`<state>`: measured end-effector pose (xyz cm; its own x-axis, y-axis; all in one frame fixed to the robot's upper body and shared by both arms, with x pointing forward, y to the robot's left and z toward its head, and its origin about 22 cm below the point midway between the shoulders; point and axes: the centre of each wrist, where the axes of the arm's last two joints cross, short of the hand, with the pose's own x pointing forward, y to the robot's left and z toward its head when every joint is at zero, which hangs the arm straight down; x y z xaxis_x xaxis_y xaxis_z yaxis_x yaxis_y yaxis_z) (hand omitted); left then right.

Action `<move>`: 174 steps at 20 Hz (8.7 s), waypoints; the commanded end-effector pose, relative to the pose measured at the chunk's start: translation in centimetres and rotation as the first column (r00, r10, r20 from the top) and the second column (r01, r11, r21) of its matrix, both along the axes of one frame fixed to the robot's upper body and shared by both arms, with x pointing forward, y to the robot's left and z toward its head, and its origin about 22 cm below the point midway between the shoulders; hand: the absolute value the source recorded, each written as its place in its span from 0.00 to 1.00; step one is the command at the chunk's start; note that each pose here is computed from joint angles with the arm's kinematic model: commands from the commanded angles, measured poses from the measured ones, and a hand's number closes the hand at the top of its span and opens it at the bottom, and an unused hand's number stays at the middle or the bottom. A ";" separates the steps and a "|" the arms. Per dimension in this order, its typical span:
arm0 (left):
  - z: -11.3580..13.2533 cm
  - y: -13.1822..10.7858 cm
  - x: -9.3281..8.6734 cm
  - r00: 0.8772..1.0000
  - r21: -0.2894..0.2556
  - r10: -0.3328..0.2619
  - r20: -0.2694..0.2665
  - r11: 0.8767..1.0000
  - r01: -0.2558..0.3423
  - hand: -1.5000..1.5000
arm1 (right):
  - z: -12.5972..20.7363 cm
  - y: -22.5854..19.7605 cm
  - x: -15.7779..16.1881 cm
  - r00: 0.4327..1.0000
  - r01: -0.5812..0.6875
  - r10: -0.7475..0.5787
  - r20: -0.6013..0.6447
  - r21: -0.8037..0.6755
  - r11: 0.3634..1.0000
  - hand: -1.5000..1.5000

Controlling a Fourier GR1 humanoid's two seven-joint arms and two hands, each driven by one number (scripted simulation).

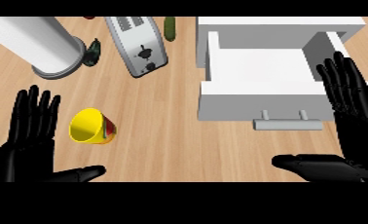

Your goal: Pick up the cup, place it into the drawer and close the drawer

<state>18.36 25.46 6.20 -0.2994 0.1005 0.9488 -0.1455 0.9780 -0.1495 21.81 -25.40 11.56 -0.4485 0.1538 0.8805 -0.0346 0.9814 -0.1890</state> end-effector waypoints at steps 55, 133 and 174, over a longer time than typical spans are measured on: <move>-23.2 8.1 2.6 0.975 -0.001 0.189 -0.114 0.982 -0.191 0.00 | -1.1 -0.4 1.9 0.999 -0.039 0.039 -0.014 0.007 0.999 0.00; 11.3 -21.7 24.3 0.909 0.150 -0.399 0.119 0.912 0.381 1.00 | -3.2 -3.8 2.9 1.000 -0.012 0.012 -0.026 -0.006 1.000 0.00; 6.8 -26.1 22.1 0.931 0.297 -0.358 0.071 0.899 0.323 0.00 | 2.2 -6.2 2.3 0.962 -0.273 0.272 -0.007 -0.008 0.962 1.00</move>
